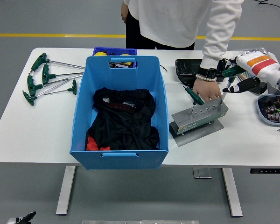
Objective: Lift tool from toolbox,place it in box,lift tool from toolbox,place it in box
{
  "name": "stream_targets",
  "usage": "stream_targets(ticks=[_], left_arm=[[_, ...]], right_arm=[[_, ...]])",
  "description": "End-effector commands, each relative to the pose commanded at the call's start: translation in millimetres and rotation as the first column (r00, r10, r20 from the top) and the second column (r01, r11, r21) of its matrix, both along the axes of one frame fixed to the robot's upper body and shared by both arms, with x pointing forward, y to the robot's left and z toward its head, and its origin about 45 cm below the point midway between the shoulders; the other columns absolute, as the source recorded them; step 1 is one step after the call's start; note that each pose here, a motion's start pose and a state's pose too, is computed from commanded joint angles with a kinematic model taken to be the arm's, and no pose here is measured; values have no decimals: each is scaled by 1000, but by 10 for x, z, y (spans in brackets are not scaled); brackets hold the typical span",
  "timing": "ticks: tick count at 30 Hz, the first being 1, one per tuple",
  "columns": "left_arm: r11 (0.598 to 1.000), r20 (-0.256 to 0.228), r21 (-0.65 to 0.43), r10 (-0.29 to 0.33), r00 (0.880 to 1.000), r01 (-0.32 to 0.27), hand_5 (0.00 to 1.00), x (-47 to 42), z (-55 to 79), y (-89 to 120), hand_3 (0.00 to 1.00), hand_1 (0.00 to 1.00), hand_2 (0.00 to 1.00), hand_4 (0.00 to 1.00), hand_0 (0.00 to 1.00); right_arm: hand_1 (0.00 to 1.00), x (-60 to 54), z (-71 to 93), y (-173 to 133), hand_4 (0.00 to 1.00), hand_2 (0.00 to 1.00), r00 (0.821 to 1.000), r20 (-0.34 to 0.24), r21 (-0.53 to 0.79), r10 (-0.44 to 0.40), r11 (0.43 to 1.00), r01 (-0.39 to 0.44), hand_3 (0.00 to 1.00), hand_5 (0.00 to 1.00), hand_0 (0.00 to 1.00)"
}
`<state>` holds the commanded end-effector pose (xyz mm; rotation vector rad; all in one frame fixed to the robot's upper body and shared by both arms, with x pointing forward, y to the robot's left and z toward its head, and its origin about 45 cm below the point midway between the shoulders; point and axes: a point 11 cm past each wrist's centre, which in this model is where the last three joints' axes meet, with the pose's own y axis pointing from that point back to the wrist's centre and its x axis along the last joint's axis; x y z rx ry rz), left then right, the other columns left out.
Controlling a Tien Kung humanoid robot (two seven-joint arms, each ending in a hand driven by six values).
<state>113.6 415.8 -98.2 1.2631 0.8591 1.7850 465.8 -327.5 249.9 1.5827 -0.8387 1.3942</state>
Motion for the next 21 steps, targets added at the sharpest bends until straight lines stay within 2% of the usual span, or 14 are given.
stream_targets(ticks=[1, 6, 7, 12, 13, 21], left_arm=[[1000, 0, 0, -1, 1000, 1, 509, -1, 0, 0, 633, 719, 746, 634, 717], [1000, -3, 1, -1, 1000, 1, 509, -9, -1, 2, 633, 719, 746, 634, 717], [1000, -3, 2, -2, 1000, 2, 509, -9, -1, 4, 632, 719, 746, 634, 717], [1000, -4, 3, -4, 1000, 4, 509, -13, 0, 11, 632, 719, 746, 634, 717], [1000, -4, 4, -4, 1000, 4, 509, -13, 1, 12, 633, 720, 748, 634, 717], [1000, 2, 4, -8, 1000, 8, 507, 18, 9, 13, 632, 721, 748, 634, 717]], right_arm=[[373, -2, -13, -8, 998, 373, 1000, -3, -3, -3, 1000, 3, 455, 586, 347], [373, -11, -52, -33, 998, 373, 1000, -11, -11, -10, 1000, 10, 455, 586, 347], [333, -11, -55, -40, 998, 347, 1000, -9, -14, -11, 1000, 11, 379, 601, 341], [333, -10, -50, -57, 998, 347, 1000, 5, -18, -11, 1000, 11, 379, 601, 341], [293, -9, -51, -60, 998, 305, 1000, 6, -19, -12, 1000, 12, 311, 611, 335], [288, 7, -49, -106, 998, 308, 1000, 12, -50, -25, 998, 26, 311, 628, 335]])
